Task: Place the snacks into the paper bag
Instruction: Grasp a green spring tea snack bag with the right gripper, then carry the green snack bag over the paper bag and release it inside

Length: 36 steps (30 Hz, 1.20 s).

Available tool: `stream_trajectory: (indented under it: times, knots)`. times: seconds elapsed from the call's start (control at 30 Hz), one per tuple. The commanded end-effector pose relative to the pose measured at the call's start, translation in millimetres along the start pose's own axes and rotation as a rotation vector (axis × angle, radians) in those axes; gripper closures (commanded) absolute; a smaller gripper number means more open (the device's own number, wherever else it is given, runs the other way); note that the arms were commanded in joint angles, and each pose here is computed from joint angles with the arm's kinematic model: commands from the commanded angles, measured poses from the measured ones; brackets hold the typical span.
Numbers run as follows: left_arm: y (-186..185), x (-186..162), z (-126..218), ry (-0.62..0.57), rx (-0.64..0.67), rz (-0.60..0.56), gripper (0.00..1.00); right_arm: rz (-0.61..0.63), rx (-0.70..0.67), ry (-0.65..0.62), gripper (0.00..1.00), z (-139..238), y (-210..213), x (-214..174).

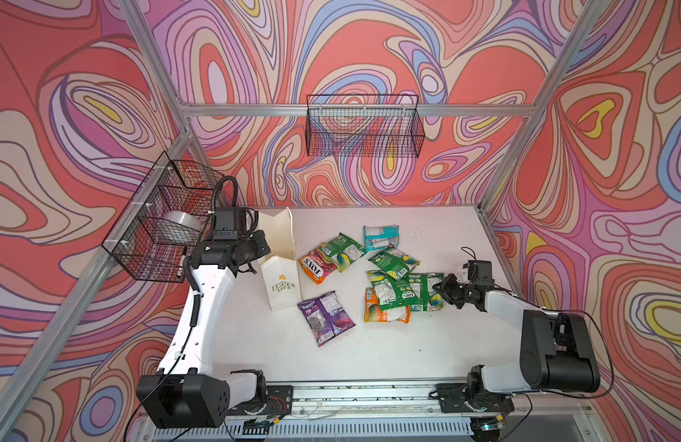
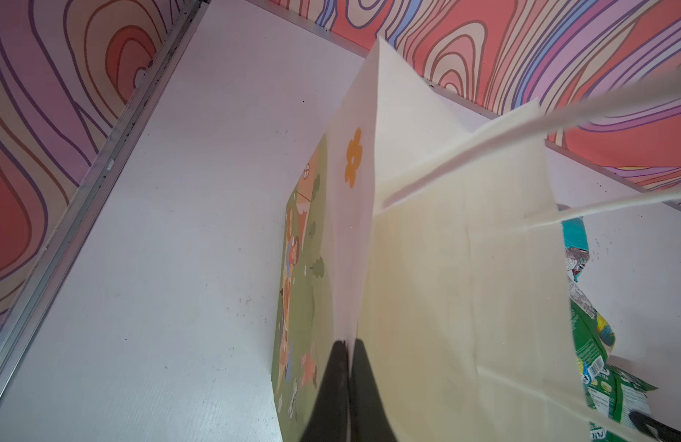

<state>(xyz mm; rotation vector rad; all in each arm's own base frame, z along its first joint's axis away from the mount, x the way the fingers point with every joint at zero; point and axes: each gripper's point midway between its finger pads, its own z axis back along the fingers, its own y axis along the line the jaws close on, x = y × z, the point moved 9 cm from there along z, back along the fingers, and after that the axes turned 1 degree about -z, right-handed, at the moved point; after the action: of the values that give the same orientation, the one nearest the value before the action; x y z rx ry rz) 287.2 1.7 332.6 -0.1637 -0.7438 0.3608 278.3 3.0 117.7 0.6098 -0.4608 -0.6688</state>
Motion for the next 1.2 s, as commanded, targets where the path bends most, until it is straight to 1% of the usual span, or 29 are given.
stream_trajectory:
  times: [0.0, 0.13, 0.43, 0.53, 0.63, 0.73, 0.93, 1.1, 1.17]
  knots:
    - [-1, 1, 1, -0.017, -0.032, 0.011, 0.99, 0.013, 0.021, -0.027, 0.93, 16, 15, 3]
    - [0, 1, 2, -0.020, -0.029, 0.012, 0.99, 0.021, 0.015, -0.092, 1.00, 40, 30, 8]
    - [-1, 1, 4, -0.023, -0.037, 0.028, 1.00, 0.091, 0.083, -0.233, 1.00, 104, 84, 20]
    - [-1, 1, 6, -0.026, -0.040, 0.036, 1.00, 0.115, 0.140, -0.275, 1.00, 130, 111, 26]
    - [-2, 0, 8, -0.030, -0.047, 0.034, 1.00, 0.195, 0.190, -0.331, 1.00, 155, 150, 28]
    - [-2, 0, 9, -0.036, -0.053, 0.029, 1.00, 0.296, 0.264, -0.323, 1.00, 165, 199, 22]
    - [-3, 0, 6, -0.024, -0.065, 0.025, 1.00, 0.456, 0.436, -0.314, 1.00, 171, 294, -2]
    - [-3, 0, 3, -0.017, -0.067, 0.026, 1.00, 0.575, 0.618, -0.253, 1.00, 168, 368, -34]
    - [-3, -1, 2, -0.014, -0.064, 0.026, 1.00, 0.622, 0.662, -0.237, 1.00, 167, 393, -47]
